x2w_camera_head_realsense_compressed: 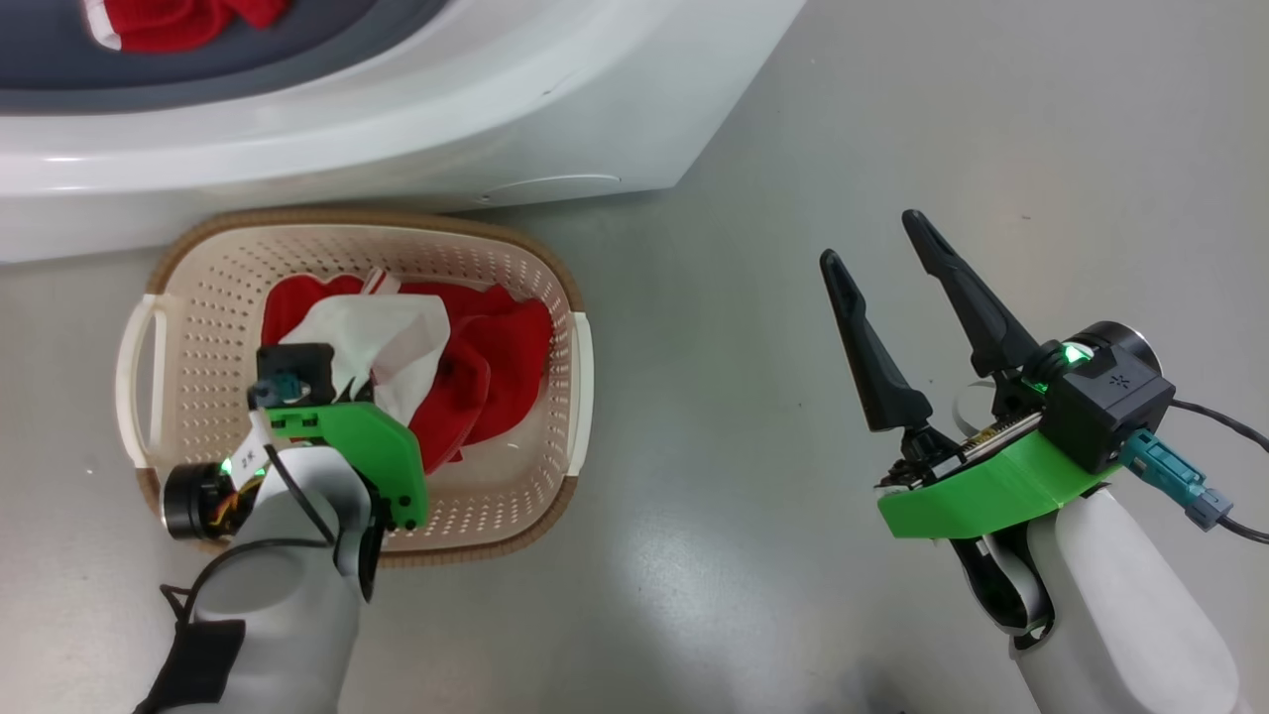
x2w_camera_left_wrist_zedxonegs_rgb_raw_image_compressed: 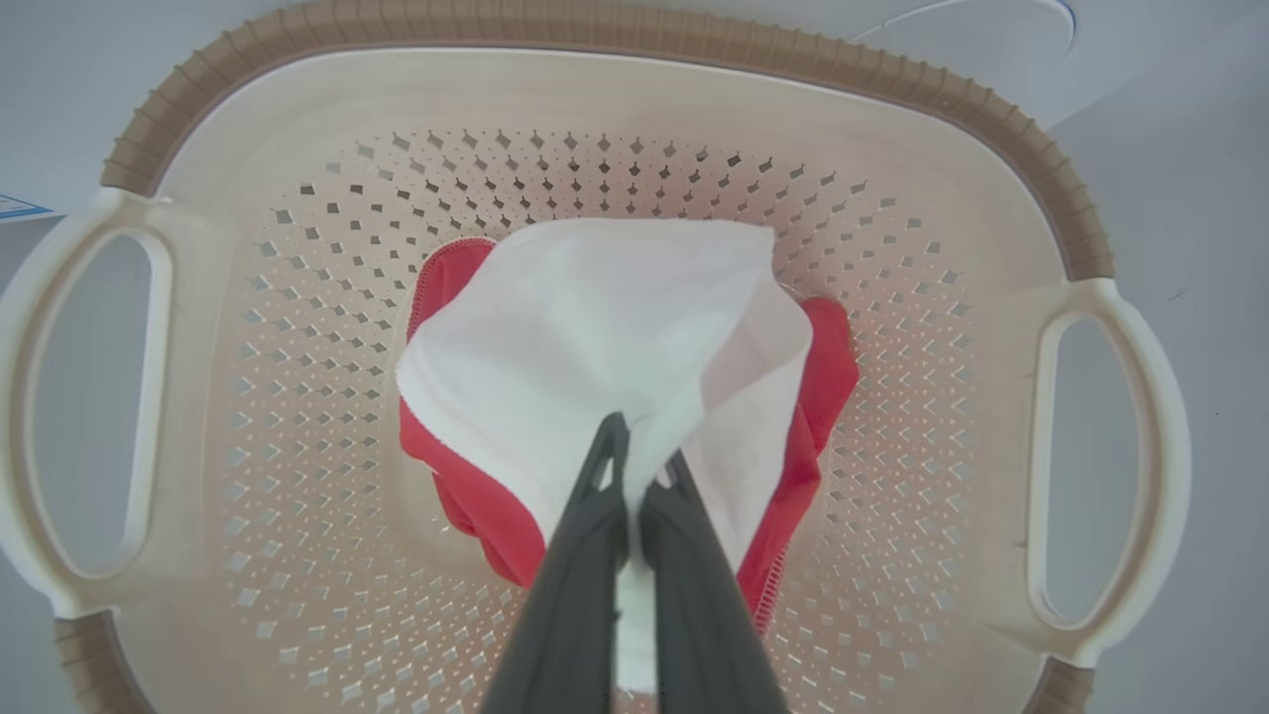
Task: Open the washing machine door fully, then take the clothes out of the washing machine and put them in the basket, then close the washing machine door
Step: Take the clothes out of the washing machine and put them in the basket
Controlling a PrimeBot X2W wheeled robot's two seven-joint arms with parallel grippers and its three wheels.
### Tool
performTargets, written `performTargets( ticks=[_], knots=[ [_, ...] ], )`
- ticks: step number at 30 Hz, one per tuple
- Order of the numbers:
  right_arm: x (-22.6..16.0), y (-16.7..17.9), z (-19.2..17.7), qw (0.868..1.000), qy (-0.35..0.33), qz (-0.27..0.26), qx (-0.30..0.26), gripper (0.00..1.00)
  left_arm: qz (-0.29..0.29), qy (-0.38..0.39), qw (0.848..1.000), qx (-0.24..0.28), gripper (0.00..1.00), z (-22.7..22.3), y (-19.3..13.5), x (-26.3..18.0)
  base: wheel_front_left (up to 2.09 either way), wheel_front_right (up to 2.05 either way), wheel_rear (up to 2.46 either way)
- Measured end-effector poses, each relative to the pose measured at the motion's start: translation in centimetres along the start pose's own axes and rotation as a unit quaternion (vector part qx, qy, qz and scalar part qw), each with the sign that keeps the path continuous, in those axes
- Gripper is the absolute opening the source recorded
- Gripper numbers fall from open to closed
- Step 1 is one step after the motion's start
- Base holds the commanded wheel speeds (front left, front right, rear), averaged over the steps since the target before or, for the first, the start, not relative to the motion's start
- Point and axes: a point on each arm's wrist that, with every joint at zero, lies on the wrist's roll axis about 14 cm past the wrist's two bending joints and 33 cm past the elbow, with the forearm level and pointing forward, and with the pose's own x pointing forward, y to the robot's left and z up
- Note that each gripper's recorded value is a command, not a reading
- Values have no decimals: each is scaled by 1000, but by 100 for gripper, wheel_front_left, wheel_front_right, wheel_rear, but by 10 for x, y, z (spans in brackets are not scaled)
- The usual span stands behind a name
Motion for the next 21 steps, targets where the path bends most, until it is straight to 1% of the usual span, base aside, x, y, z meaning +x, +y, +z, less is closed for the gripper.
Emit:
performTargets(
  ticks=[1, 5, 11, 14, 18, 21],
  knots=[
    [0, 1, 0, 1000, 0, 1, 0, 100, 0, -1, 1000, 1, 100, 0, 0, -1, 0, 0, 0],
    [0, 2, 2, 1000, -2, 2, 0, 100, -4, -23, 1000, -3, 100, 10, -1, -4, 0, 0, 0],
    [-1, 2, 17, 1000, -19, 3, -10, 100, -3, -90, 996, -10, 100, 44, 0, -17, 0, 0, 0],
    [-2, 5, 22, 1000, -23, 6, -14, 100, -1, -119, 993, -17, 100, 60, 1, -26, 0, 0, 0],
    [-2, 6, 34, 999, -37, 7, -21, 100, 0, -157, 987, -40, 100, 79, 3, -41, 0, 0, 0],
    [-3, 11, 41, 998, -45, 14, -31, 100, -8, -191, 981, -42, 100, 94, 0, -55, 0, 0, 0]
  ],
)
